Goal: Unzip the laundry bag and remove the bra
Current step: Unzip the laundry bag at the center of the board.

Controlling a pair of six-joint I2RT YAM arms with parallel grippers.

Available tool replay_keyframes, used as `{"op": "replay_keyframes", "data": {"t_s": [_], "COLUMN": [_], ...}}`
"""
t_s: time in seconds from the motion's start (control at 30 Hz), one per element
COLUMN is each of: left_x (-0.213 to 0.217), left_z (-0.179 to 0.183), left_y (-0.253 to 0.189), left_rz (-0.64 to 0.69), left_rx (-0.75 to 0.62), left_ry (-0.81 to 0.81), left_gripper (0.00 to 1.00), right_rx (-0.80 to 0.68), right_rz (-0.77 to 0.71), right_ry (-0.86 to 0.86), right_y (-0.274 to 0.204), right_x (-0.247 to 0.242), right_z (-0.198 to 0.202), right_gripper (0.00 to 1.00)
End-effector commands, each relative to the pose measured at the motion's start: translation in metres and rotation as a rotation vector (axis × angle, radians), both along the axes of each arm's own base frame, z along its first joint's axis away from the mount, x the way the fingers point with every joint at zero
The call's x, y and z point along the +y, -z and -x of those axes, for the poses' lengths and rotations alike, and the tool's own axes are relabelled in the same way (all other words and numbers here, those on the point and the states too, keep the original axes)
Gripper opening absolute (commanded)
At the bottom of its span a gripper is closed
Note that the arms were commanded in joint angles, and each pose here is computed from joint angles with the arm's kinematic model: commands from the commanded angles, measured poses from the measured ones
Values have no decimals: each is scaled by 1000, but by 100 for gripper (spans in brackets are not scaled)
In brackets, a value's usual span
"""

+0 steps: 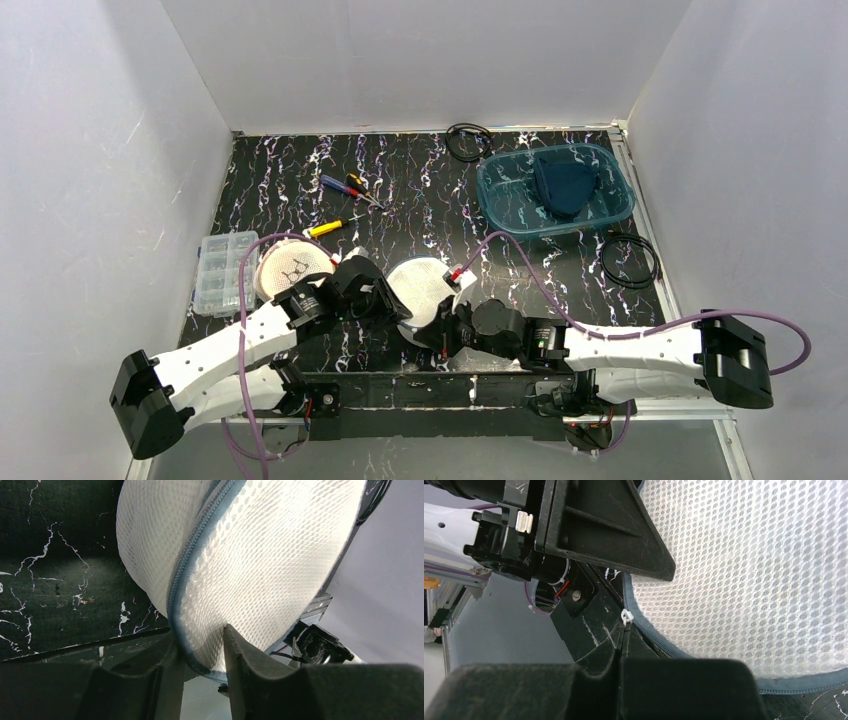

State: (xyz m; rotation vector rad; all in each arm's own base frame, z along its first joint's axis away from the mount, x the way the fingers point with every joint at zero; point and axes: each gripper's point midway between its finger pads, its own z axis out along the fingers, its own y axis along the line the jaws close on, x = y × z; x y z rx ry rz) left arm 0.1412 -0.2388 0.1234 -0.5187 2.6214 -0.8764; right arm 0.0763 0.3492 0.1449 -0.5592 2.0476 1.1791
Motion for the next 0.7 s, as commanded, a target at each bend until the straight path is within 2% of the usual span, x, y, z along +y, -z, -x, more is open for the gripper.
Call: {"op": "replay_keyframes", "data": {"t_s": [0.0,0.3,0.47,0.67], "left_x": [3,14,19,13], "left_z": [-7,-5,-7,-11], "left_y": [-7,-7,-12,-25], "left_rz": [-9,-47,-62,-47], "left_rx": [-36,-51,-76,-124], "left_ry": [-28,-32,-29,33], "left_gripper": [27,5,0,0], "right_rx": [-11,-36,-50,-61], "right_rz": [-65,35,75,118], "right_ry": [13,98,146,222], "right_y": [-21,-7,-5,-3], "right_x": [3,-23,-42,-63], "right_z": [-1,-13,-19,-27], "right_gripper": [1,1,1,1]}}
